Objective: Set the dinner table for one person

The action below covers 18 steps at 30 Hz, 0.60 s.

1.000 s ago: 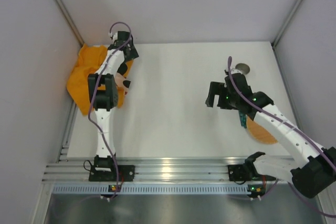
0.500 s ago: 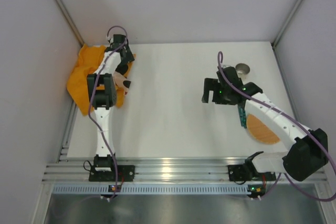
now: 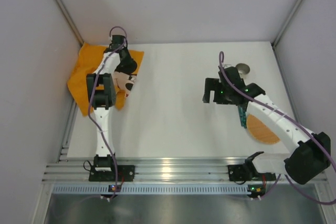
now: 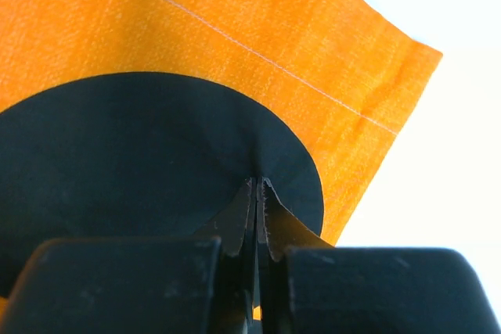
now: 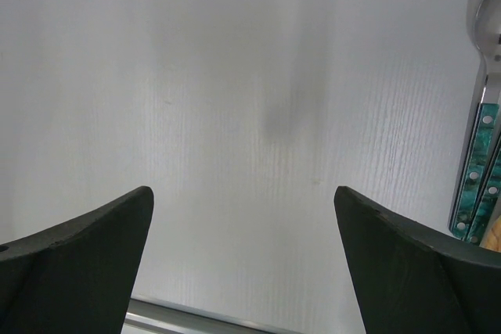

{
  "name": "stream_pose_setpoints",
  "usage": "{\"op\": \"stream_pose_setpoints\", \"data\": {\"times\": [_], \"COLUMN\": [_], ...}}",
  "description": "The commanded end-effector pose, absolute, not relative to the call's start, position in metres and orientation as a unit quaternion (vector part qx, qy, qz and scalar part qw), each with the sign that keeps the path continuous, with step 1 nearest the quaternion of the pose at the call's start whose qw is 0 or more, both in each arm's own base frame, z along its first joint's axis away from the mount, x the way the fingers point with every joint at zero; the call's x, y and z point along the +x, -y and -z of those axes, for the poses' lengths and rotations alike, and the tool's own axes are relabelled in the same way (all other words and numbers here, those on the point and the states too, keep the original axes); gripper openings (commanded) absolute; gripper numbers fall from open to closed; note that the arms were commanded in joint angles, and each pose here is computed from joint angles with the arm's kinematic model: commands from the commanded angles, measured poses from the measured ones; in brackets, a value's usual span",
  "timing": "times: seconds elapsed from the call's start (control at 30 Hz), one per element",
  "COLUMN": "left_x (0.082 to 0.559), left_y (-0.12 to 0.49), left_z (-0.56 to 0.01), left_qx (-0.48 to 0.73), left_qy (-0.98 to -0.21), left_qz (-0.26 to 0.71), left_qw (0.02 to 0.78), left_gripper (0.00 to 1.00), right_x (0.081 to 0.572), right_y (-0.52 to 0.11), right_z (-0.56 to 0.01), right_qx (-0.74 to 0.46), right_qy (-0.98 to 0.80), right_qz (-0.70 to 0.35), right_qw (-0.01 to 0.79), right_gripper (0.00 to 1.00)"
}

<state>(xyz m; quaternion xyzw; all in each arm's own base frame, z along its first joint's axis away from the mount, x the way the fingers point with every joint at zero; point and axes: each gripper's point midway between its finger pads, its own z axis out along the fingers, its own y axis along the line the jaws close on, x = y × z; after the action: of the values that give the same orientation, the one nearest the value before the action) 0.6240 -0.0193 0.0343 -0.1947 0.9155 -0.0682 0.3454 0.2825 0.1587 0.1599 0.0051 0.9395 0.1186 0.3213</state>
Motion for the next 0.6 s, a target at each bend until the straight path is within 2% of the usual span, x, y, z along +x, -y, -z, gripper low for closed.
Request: {"op": "stream_pose_setpoints", "data": {"times": [0.0, 0.23, 0.33, 0.57], "left_x": [0.583, 0.494, 0.435, 0.341], "left_y": [0.090, 0.156, 0.176, 0.277], "left_z": [-0.015, 0.012, 0.031, -0.006], "left_qx": [-0.110, -0.034, -0.015, 0.055], "left_qy": [-0.945, -0.968, -0.977, -0.967], "left_qz": [0.141, 0.175, 0.174, 0.224], "left_qw": [0.273, 0.174, 0.119, 0.108], "left_gripper": [0.00, 0.00, 0.00, 0.00], "right_x": [0.277, 0.257, 0.245, 0.213], "right_y": [-0.158, -0.150, -0.144, -0.130], "right_z": [-0.177, -0.173, -0.176, -0.177], "right_qx": [0.004, 0.011, 0.017, 0.026], "right_qy": [-0.930, -0.927, -0.924, -0.914], "right_qz": [-0.135, -0.144, -0.152, -0.174], "right_qw": [0.342, 0.346, 0.352, 0.365], "right_gripper": [1.00, 1.00, 1.00, 1.00]}}
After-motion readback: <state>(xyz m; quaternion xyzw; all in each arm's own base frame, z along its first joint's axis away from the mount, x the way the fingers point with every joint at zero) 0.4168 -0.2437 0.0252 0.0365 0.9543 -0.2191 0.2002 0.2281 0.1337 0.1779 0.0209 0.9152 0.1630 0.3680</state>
